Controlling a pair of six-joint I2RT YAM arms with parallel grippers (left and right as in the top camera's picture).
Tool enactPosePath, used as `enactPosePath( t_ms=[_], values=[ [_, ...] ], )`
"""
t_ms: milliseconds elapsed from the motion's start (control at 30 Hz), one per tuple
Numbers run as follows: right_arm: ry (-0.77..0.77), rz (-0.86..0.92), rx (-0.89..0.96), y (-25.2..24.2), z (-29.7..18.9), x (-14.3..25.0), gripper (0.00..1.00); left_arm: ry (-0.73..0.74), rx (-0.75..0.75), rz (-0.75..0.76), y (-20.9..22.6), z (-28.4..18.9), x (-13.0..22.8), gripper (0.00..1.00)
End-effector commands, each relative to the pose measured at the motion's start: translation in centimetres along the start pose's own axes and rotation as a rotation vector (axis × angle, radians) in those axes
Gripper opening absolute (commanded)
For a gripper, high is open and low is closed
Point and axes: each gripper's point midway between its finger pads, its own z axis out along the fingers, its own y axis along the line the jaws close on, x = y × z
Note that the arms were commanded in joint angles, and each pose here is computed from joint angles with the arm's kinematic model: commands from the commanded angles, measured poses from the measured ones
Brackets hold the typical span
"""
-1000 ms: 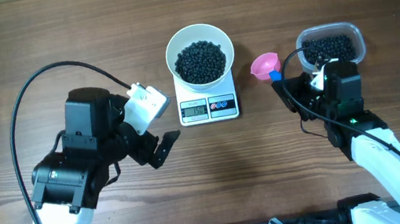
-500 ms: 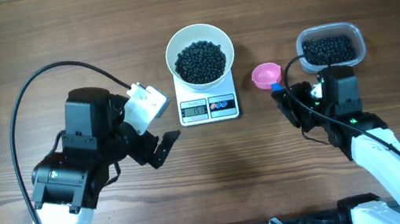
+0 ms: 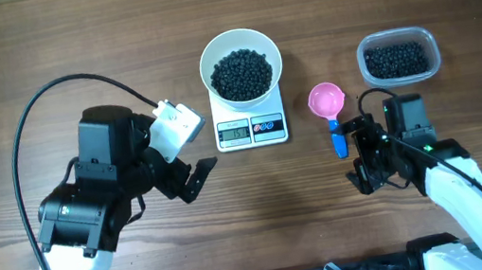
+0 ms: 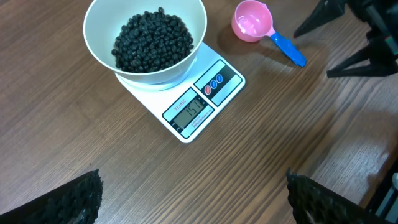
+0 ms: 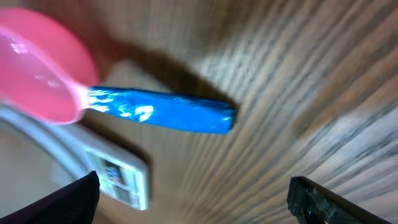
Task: Scoop item into bowl and weigh 150g on scale
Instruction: 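Regrasp the pink scoop by its blue handle with the right gripper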
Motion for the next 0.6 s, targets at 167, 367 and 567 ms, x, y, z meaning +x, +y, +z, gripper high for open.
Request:
enactPosePath(
  t_ms=[167,367,567],
  values=[
    [-0.302,-0.237,-0.561,10.7,-11.4,-0.4,1.00,-0.019,-0.004,-0.004,0.2,-0.4,-0.6,1.00],
    [-0.505,-0.418,-0.825,15.4,-17.6,-0.3,1.00,-0.020,-0.004,-0.004,0.2,-0.4,-0.6,1.00],
    [-0.452,-0.316,-0.725,15.0,-14.0,-1.8,1.00,-0.019,-0.004,-0.004,0.2,-0.4,-0.6,1.00]
  ],
)
